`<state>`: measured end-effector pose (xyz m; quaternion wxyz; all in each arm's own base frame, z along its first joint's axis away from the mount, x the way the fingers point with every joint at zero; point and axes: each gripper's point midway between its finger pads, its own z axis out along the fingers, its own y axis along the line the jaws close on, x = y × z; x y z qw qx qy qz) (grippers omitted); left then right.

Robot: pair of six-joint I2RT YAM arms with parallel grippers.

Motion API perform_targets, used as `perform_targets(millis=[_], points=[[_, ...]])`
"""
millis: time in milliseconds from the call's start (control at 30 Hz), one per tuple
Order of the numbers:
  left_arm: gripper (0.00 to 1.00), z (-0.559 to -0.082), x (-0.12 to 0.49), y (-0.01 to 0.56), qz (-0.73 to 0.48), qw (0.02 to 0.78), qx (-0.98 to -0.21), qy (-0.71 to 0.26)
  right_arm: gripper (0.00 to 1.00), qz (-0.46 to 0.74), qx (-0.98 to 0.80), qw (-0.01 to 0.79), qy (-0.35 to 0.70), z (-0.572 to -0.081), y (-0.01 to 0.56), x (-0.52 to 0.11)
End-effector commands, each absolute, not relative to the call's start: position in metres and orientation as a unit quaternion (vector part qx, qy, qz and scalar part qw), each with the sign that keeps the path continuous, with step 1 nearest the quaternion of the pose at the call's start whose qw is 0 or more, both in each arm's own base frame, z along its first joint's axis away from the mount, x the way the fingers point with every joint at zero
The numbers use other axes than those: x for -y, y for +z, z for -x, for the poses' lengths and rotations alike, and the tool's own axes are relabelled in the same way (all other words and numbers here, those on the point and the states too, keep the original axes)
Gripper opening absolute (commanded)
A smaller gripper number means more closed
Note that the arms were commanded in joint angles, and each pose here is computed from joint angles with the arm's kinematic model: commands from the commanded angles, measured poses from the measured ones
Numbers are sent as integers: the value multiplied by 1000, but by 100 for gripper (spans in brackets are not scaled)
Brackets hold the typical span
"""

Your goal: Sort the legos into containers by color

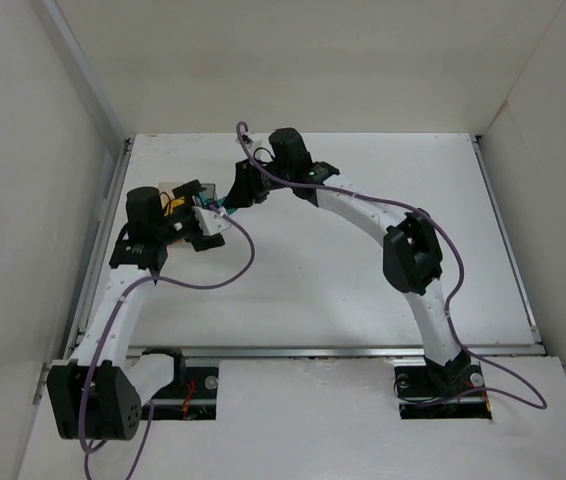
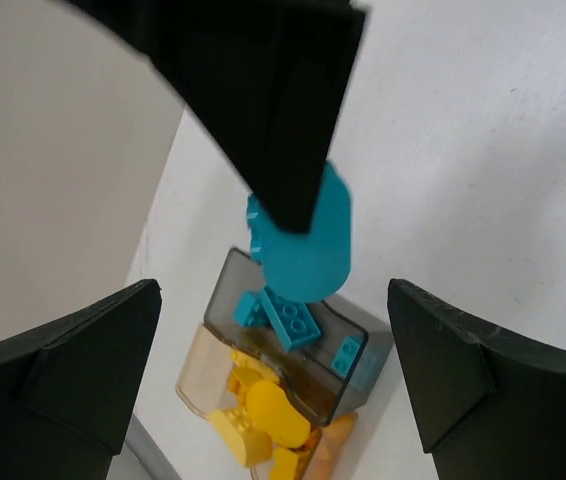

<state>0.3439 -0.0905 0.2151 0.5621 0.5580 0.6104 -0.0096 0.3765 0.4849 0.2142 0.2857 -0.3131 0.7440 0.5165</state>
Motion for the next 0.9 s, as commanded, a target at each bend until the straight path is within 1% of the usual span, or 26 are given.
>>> perform_targets(millis=[0,100,233,267,300,400,433,467,600,633,767,800,833,867], points=[[95,-326,117,220,-615,580,-534,-25,0,359,-689,309,548,-353,262,-489],[95,-325,119,217,-617,563,-548,-40,0,366,-686,303,551,-341,264,-495],[93,-329,116,192,-625,520,-580,-56,0,364,-685,311,549,-340,271,-493],[93,-331,117,193,-625,518,-581,-57,0,364,-686,311,548,-340,268,-493],[91,-334,115,193,-620,516,-588,-56,0,368,-681,317,548,-339,273,-492],[81,-341,120,204,-603,537,-587,-56,0,377,-674,307,556,-331,274,-495],[76,-343,120,206,-600,540,-587,-56,0,379,-675,306,553,-331,270,-494],[63,-342,120,206,-598,540,-590,-58,0,379,-675,306,553,-331,270,-494],[38,-342,121,211,-589,546,-592,-60,0,385,-671,299,559,-327,270,-494],[26,-343,121,218,-587,555,-587,-55,0,386,-672,292,561,-326,264,-495],[0,-342,121,227,-578,571,-582,-50,0,391,-666,286,566,-324,265,-496],[0,-340,120,225,-571,569,-590,-53,9,390,-669,283,566,-325,260,-497],[0,-342,119,226,-562,571,-596,-52,22,394,-664,284,569,-324,265,-498],[0,-343,117,225,-557,569,-603,-51,56,394,-663,284,569,-324,265,-498]])
